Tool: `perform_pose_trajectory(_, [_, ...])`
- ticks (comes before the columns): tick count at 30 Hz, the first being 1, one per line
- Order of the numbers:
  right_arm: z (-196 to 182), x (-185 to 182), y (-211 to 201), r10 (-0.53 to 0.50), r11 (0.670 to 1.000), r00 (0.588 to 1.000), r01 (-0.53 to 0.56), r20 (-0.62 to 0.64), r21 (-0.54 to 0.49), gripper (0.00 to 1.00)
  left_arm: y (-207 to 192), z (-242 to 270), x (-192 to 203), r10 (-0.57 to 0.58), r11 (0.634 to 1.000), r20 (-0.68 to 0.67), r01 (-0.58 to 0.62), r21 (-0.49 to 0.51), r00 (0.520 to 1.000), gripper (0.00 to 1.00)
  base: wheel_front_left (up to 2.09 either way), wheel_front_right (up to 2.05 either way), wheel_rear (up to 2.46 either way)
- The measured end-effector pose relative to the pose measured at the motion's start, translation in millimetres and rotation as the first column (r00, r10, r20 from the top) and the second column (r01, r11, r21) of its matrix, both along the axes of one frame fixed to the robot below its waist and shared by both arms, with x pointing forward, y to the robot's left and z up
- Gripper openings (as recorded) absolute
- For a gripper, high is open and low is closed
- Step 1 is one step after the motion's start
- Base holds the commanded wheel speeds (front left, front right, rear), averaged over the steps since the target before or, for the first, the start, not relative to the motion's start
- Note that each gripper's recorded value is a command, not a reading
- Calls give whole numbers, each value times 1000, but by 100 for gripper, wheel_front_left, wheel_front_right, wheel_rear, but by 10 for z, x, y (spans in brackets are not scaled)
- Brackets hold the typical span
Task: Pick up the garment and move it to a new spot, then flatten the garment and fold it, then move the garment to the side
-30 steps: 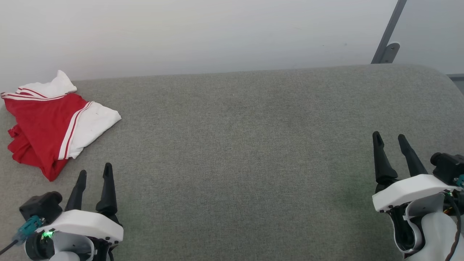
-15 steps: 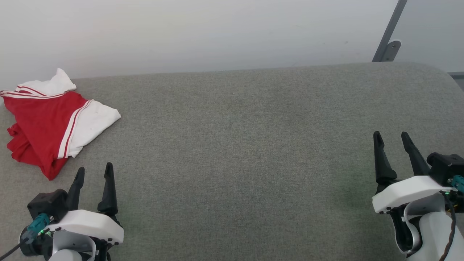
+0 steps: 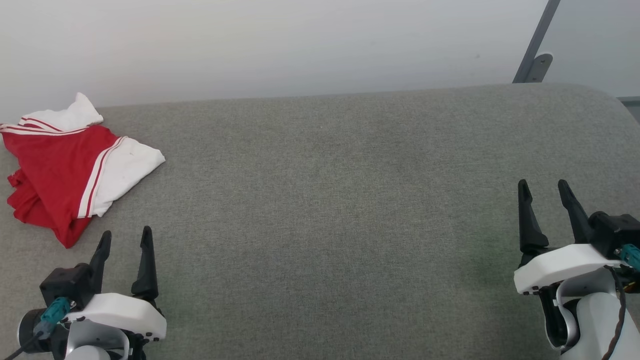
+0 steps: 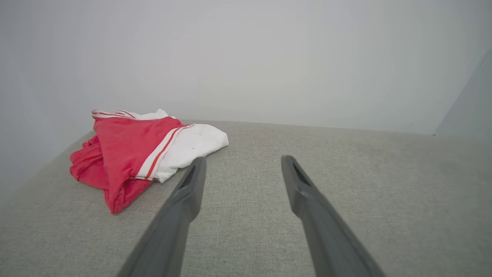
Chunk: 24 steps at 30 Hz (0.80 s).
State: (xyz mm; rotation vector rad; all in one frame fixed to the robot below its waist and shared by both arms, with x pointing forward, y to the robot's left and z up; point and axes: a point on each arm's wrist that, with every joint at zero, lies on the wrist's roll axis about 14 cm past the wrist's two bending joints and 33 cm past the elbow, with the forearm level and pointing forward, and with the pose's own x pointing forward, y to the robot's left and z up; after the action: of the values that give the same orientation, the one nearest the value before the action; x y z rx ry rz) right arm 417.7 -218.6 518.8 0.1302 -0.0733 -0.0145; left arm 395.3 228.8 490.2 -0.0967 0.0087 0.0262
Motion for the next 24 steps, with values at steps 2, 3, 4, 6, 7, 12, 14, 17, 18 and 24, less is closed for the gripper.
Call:
perform_pose_trajectory(2, [0, 2, -4, -3, 1000, 1000, 3, 3, -2, 100, 10, -12, -1, 1, 1000, -1, -1, 14, 1000, 100, 0, 0, 0])
perform_pose_trajectory(3, [1, 4, -4, -5, 1000, 1000, 5, 6, 0, 100, 11, -19, 1, -2, 1000, -2, 2, 20, 1000, 100, 0, 0, 0])
perform_pose_trajectory(4, [-1, 6, -4, -6, 1000, 1000, 6, 6, -2, 100, 19, -21, 1, 1, 1000, -2, -1, 20, 1000, 100, 0, 0, 0])
perform_pose_trajectory(6, [2, 12, -6, -9, 1000, 1000, 9, 9, -7, 100, 27, -25, 0, 2, 1000, -1, -2, 30, 1000, 100, 0, 0, 0])
perform_pose_trajectory(7, [12, 19, -7, -11, 1000, 1000, 11, 14, -6, 100, 32, -29, -1, 2, 999, -2, -2, 36, 1000, 100, 0, 0, 0])
perform_pose_trajectory(12, [57, 74, 21, -5, 1000, 1000, 6, 31, -31, 100, 47, -36, -21, 6, 998, 1, -6, 56, 1000, 100, 0, 0, 0])
perform_pose_trajectory(14, [48, 98, 63, 6, 999, 1000, -5, 29, -42, 100, 69, -38, -40, 14, 998, 0, -14, 61, 1000, 100, 0, 0, 0])
perform_pose_trajectory(17, [32, 147, 191, 39, 998, 999, -38, 29, -48, 100, 117, -40, -92, 33, 997, 4, -33, 64, 999, 100, 0, 0, 0])
perform_pose_trajectory(18, [15, 166, 251, 56, 997, 998, -54, 24, -50, 100, 142, -44, -115, 42, 997, 3, -42, 63, 999, 100, 0, 0, 0])
perform_pose_trajectory(24, [-39, 307, 757, 192, 979, 981, -190, 13, -72, 100, 410, -70, -352, 142, 987, -1, -142, 80, 990, 100, 0, 0, 0])
